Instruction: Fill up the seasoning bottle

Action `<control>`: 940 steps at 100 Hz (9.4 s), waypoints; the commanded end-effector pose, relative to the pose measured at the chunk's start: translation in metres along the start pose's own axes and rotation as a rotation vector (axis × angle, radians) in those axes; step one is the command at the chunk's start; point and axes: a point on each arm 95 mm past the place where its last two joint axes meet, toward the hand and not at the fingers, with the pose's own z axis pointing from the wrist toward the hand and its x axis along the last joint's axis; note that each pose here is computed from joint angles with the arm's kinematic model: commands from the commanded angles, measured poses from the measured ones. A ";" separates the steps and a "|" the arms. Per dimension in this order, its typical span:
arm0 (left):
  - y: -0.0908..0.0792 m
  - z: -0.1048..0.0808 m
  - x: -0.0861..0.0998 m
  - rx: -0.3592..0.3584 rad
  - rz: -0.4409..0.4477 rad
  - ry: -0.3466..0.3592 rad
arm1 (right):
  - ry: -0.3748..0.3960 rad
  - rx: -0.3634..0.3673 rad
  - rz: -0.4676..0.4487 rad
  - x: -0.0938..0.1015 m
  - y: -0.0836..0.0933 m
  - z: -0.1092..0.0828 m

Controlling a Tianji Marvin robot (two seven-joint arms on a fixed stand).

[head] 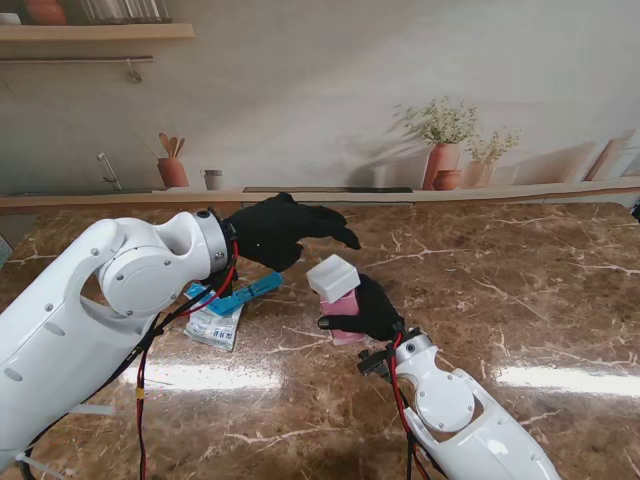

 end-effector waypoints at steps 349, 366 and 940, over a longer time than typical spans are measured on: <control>0.041 -0.022 -0.022 0.099 -0.082 -0.443 | -0.041 -0.139 0.010 -0.032 0.005 0.019; 0.044 -0.034 -0.024 0.098 -0.080 -0.473 | -0.073 -0.090 0.025 -0.045 -0.002 0.025; 0.235 -0.180 0.007 -0.044 -0.010 -0.936 | -0.160 -0.149 0.031 -0.064 0.037 0.013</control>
